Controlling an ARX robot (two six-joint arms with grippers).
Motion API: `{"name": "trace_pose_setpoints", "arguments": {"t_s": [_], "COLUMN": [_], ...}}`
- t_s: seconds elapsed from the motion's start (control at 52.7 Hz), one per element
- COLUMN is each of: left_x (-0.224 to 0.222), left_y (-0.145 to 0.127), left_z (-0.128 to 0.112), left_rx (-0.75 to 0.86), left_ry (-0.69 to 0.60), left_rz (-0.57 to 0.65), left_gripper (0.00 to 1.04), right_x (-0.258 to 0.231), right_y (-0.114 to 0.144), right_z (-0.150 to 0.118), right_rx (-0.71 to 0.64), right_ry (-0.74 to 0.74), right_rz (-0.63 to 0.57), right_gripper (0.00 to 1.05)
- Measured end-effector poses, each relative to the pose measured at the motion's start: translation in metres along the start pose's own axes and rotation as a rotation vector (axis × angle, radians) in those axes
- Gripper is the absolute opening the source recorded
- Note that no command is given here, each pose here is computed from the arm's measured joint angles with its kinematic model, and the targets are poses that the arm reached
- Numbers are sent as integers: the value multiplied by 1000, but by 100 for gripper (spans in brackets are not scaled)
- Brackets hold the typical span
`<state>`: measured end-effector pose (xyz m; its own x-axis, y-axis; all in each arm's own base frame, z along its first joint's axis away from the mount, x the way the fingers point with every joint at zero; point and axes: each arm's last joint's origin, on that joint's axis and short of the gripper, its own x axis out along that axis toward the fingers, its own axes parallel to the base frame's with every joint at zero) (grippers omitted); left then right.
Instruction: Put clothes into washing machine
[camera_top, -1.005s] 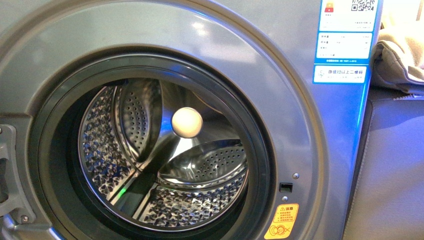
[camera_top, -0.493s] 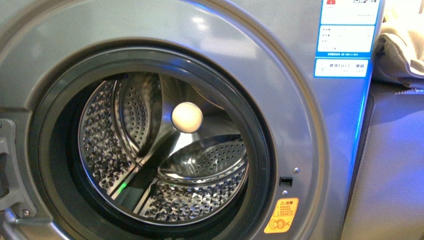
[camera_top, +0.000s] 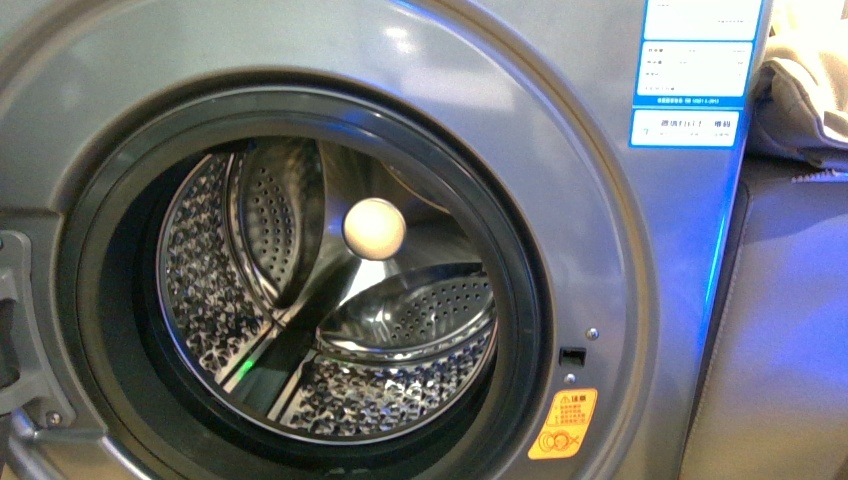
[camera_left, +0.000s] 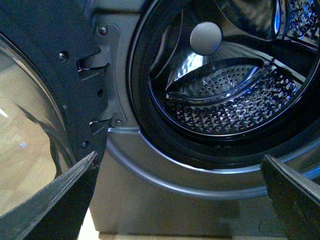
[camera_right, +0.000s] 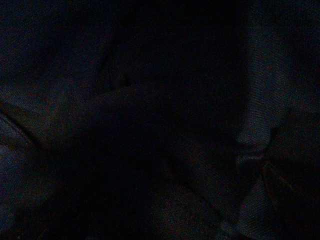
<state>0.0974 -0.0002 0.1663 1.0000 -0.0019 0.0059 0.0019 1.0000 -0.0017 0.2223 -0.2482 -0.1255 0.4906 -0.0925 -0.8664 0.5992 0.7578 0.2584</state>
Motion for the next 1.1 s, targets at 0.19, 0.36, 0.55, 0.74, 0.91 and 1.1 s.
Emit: {"name": "trace_pose_setpoints", "arguments": {"t_s": [0.19, 0.36, 0.55, 0.74, 0.91, 1.1], "left_x": [0, 0, 0, 0, 0, 0], "left_y": [0, 0, 0, 0, 0, 0], "left_z": [0, 0, 0, 0, 0, 0], "left_rx": [0, 0, 0, 0, 0, 0], "left_ry": [0, 0, 0, 0, 0, 0], "left_rz": [0, 0, 0, 0, 0, 0], "left_gripper": [98, 98, 98, 98, 98, 98], "right_x": [9, 17, 24, 30, 36, 40], "right_y": [0, 0, -2, -3, -5, -6], "right_z": [-3, -10, -12, -15, -23, -30], "right_rx": [-14, -24, -36, -47, -54, -69], "right_ry": [-9, 0, -8, -5, 15, 30], "right_rz": [3, 9, 9, 10, 11, 5], "right_gripper": [97, 97, 97, 97, 97, 97]}}
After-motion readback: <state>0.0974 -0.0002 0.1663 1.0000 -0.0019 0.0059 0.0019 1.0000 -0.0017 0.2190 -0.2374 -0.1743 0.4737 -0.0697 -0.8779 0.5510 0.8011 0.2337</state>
